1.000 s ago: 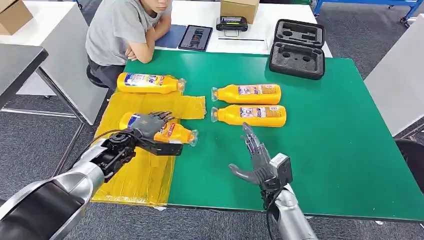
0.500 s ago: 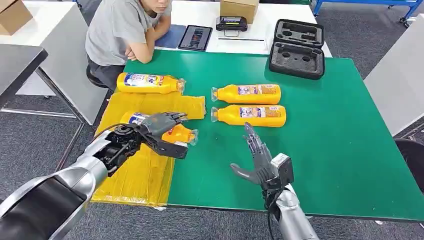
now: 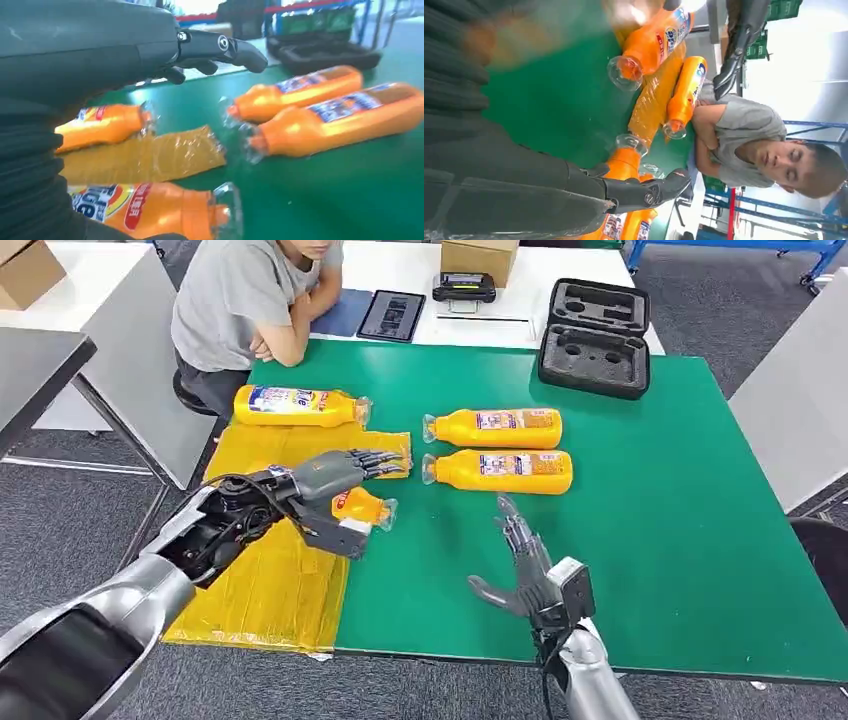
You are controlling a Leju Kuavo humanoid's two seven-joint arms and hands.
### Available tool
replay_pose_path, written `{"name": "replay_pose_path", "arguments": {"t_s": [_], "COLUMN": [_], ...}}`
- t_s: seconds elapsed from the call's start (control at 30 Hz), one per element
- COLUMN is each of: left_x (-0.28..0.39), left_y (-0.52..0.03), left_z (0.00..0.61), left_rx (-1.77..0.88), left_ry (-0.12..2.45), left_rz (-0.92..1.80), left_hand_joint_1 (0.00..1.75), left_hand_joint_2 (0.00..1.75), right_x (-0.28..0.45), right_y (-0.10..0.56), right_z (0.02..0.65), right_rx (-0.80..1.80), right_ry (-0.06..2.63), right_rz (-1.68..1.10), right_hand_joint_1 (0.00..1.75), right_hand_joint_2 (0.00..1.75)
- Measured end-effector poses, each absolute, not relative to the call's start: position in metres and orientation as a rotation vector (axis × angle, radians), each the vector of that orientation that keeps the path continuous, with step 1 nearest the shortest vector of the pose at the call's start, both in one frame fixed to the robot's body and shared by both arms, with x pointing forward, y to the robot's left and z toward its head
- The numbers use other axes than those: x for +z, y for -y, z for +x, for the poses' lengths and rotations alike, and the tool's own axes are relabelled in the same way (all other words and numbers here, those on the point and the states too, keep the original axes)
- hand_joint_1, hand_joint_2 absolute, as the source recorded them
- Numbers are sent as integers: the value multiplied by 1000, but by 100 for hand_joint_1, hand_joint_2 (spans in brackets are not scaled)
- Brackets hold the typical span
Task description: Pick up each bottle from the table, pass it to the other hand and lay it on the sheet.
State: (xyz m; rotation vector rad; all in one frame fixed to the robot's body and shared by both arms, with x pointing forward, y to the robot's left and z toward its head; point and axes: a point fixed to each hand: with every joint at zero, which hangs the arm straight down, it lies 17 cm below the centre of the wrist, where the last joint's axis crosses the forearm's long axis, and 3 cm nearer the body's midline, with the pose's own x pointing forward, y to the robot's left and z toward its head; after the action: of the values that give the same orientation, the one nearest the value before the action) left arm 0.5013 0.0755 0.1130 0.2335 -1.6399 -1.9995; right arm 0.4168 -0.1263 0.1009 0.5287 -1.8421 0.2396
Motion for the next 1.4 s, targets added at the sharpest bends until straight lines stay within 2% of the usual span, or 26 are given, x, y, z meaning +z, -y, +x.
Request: {"name": "replay_pose_path", "arguments": {"t_s": [0.5, 0.67, 0.7, 0.77, 0.8, 1.0, 1.33, 1.37, 1.4], "left_x": [122, 168, 175, 184, 185, 189, 197, 198, 199], "left_y": [-71, -44, -38, -23, -19, -18, -9, -8, -7], "left_z": [491, 473, 465, 441, 431, 403, 393, 393, 393], "left_rx": [-2034, -1786, -1720, -1550, -1468, -842, -709, -701, -692], "left_ry": [1689, 1993, 2053, 2170, 2202, 2239, 2242, 2242, 2243], "left_rz": [236, 185, 162, 64, 14, -178, -226, -232, -237], "left_hand_joint_1": [0, 0, 0, 0, 0, 0, 0, 0, 0], "left_hand_joint_2": [175, 175, 175, 175, 175, 175, 175, 175, 175], "right_x": [103, 123, 131, 142, 149, 193, 210, 210, 209], "right_y": [130, 150, 156, 174, 181, 213, 222, 224, 227], "right_z": [416, 421, 423, 425, 423, 392, 378, 379, 379], "right_rx": [242, 150, 121, 55, 27, -145, -191, -195, -200], "right_ry": [1853, 1933, 1958, 2007, 2030, 2151, 2193, 2191, 2188], "right_rz": [520, 419, 394, 281, 227, 99, 22, 1, -35], "right_hand_joint_1": [0, 0, 0, 0, 0, 0, 0, 0, 0], "right_hand_joint_2": [175, 175, 0, 0, 175, 175, 175, 0, 175]}}
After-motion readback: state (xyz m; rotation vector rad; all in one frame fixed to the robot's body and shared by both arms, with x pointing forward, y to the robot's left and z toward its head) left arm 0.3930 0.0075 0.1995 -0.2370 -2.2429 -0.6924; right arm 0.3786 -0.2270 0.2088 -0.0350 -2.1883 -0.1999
